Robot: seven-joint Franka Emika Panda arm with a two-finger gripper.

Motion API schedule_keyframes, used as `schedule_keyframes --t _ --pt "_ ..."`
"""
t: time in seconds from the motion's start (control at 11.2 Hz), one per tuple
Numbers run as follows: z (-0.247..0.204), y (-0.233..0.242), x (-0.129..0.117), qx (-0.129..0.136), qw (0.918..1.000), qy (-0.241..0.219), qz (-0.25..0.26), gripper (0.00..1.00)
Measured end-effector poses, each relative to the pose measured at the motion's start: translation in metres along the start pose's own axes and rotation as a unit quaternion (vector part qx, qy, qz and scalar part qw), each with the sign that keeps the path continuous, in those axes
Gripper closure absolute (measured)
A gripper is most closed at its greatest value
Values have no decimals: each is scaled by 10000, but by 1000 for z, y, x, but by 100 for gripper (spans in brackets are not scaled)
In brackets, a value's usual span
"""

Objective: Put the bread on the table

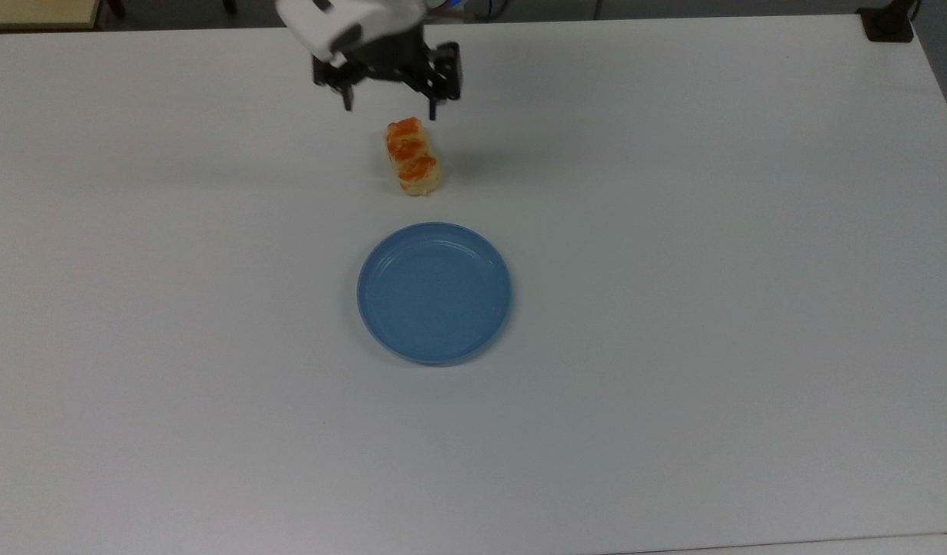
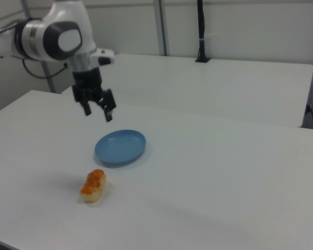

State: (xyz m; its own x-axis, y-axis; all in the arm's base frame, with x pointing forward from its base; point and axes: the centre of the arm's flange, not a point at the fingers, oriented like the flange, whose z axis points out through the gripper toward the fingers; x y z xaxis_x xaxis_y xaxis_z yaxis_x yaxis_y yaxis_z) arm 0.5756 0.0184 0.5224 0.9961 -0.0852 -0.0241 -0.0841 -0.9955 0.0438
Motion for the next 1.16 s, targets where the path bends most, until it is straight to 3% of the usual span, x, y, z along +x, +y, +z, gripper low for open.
schedule_keyframes --t 0.27,1.16 --pt "-40 49 5 32 9988 230 425 0" --pt "-45 52 2 19 9990 79 443 0"
